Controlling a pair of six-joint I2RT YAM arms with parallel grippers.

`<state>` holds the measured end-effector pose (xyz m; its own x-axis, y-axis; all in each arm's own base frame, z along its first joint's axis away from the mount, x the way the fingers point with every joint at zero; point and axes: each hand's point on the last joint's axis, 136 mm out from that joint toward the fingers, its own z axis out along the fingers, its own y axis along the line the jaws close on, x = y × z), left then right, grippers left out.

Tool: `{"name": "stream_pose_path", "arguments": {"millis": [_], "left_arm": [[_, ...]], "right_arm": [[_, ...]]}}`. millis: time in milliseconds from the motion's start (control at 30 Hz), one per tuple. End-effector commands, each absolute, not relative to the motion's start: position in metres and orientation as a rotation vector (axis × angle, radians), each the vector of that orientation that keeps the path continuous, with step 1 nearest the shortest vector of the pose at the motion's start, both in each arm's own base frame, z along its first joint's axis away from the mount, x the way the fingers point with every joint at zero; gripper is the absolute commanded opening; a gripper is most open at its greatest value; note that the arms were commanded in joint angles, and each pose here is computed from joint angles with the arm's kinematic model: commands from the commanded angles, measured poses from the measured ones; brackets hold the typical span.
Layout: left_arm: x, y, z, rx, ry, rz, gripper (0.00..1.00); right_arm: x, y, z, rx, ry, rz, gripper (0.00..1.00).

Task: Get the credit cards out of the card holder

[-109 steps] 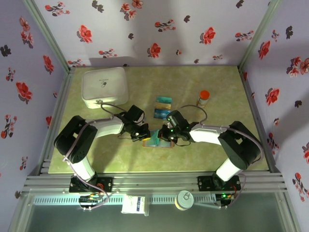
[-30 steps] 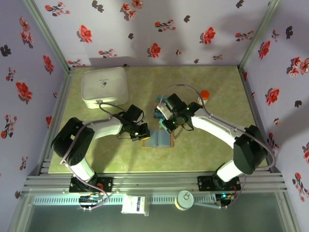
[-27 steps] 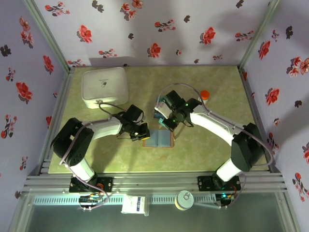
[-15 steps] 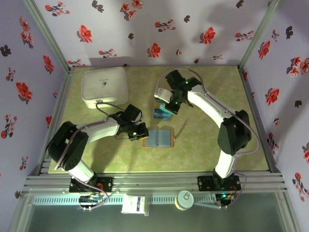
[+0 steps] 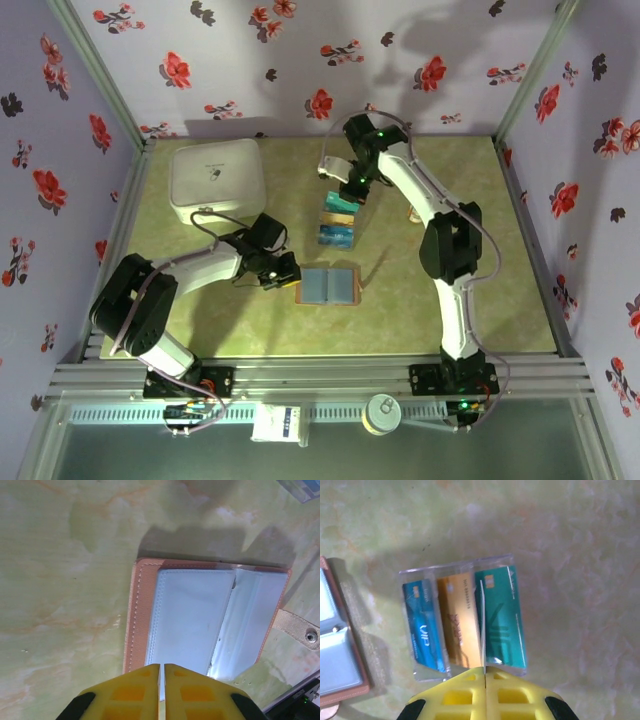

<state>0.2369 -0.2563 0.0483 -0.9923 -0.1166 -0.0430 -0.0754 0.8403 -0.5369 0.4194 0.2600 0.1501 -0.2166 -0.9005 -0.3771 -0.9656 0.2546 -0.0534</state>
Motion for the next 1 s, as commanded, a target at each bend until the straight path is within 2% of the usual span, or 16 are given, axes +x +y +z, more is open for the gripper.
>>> {"name": "stream_pose_path", "arguments": {"millis": [0, 400, 533, 633, 967], "left_arm": [[0.238, -0.247, 0.047, -0.144, 2.956, -0.81, 0.11], [0.246, -0.237, 0.041, -0.187, 2.969, -0.793, 0.1], [0.246, -0.236, 0.039, -0.19, 2.971, -0.797, 0.1], [0.246, -0.238, 0.038, -0.189, 2.97, -0.809, 0.1], [0.247, -0.24, 0.03, -0.181, 2.964, -0.825, 0.1]], "right_arm": [[0.417, 0.261, 0.148, -1.777, 2.189, 0.323, 0.03], [0.43, 0.261, 0.113, -1.815, 2.23, 0.298, 0.08], [0.43, 0.257, 0.108, -1.819, 2.257, 0.275, 0.17], [0.43, 0.255, 0.113, -1.805, 2.261, 0.261, 0.21], [0.431, 0.273, 0.145, -1.444, 2.278, 0.382, 0.23]]}}
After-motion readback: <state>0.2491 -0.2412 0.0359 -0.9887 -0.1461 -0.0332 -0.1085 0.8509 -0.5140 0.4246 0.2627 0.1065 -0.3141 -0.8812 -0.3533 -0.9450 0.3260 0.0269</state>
